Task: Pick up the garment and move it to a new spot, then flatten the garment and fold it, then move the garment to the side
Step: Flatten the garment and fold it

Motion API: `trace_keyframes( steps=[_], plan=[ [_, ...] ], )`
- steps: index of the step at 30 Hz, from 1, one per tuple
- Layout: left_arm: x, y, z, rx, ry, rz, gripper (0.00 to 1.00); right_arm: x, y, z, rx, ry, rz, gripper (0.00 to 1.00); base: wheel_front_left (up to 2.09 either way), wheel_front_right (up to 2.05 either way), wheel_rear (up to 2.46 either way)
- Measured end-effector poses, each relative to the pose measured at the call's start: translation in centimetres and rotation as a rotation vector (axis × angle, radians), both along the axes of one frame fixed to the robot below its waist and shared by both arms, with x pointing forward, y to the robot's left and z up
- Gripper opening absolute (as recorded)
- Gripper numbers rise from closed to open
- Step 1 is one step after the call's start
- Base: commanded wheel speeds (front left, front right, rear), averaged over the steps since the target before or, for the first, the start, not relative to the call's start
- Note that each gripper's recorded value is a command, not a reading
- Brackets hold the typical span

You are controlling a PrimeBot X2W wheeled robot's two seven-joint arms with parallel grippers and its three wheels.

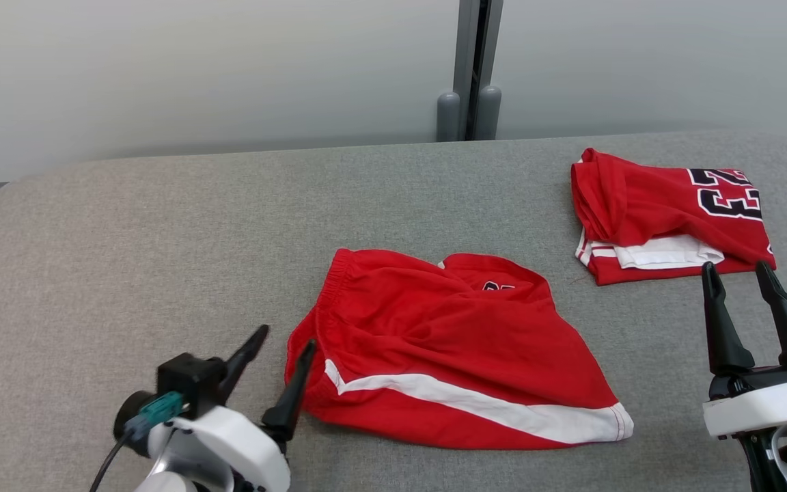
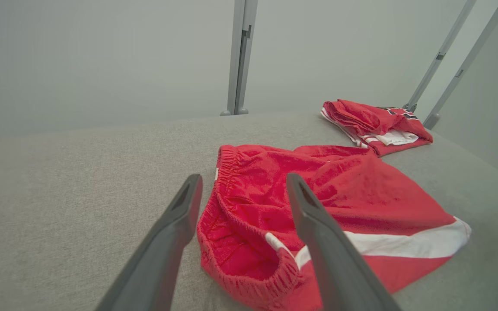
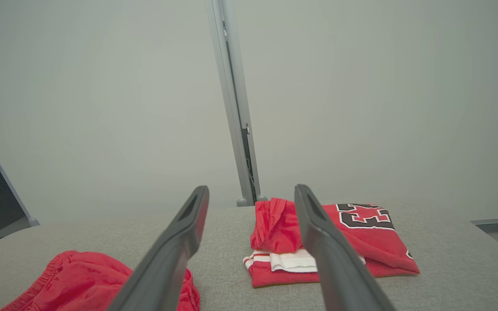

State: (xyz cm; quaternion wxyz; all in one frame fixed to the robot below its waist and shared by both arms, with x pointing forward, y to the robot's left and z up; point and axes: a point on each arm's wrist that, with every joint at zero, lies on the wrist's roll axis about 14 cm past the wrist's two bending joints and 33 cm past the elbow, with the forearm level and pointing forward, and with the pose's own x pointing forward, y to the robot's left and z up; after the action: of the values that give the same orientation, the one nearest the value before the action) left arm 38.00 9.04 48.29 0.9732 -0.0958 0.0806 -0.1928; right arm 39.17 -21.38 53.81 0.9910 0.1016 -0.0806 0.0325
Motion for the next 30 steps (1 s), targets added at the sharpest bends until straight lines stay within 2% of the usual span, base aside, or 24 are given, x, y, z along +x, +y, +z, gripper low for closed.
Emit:
trace_keyframes(
  steps=[8,18,19,21,22,23,24,25,26,30],
  plan=[
    [-1.4,-3.7,-3.2,0.074,0.245,-0.173,1.00,-0.1,-0.2,0.0,0.005,0.000,-0.010,1.00,0.00,0.00,0.00],
    [-2.8,-5.0,-6.3,0.128,0.411,-0.255,1.00,-0.2,-0.6,-0.6,0.006,0.017,-0.024,1.00,0.00,0.00,0.00],
    [-3.0,-5.0,-6.6,0.131,0.431,-0.260,0.96,-0.1,-0.6,-0.6,0.006,0.017,-0.024,1.00,0.00,0.00,0.00],
    [-3.2,-4.9,-6.9,0.141,0.447,-0.264,0.65,0.0,-0.5,-0.6,0.007,0.017,-0.023,1.00,0.00,0.00,0.00],
    [-3.1,-4.7,-6.8,0.140,0.448,-0.261,0.65,0.0,-0.5,-0.6,0.009,0.018,-0.022,1.00,0.00,0.00,0.00],
    [-3.1,-4.6,-6.8,0.139,0.447,-0.255,0.49,0.1,-0.4,-0.7,0.010,0.019,-0.020,1.00,0.00,0.00,0.00],
    [-3.0,-4.3,-6.8,0.144,0.449,-0.250,0.41,0.2,-0.3,-0.7,0.011,0.019,-0.017,1.00,0.00,0.00,0.00],
    [-3.0,-4.0,-6.7,0.145,0.447,-0.244,0.28,0.2,-0.1,-0.7,0.011,0.020,-0.014,1.00,0.00,0.00,0.00],
    [-2.9,-3.7,-6.7,0.143,0.445,-0.234,0.00,0.3,0.0,-0.7,0.012,0.021,-0.011,1.00,0.00,0.00,0.00],
    [-3.6,-2.7,-7.2,0.134,0.470,-0.212,0.00,0.6,0.5,-1.0,0.012,0.027,0.005,1.00,0.00,0.00,0.00]
  ],
)
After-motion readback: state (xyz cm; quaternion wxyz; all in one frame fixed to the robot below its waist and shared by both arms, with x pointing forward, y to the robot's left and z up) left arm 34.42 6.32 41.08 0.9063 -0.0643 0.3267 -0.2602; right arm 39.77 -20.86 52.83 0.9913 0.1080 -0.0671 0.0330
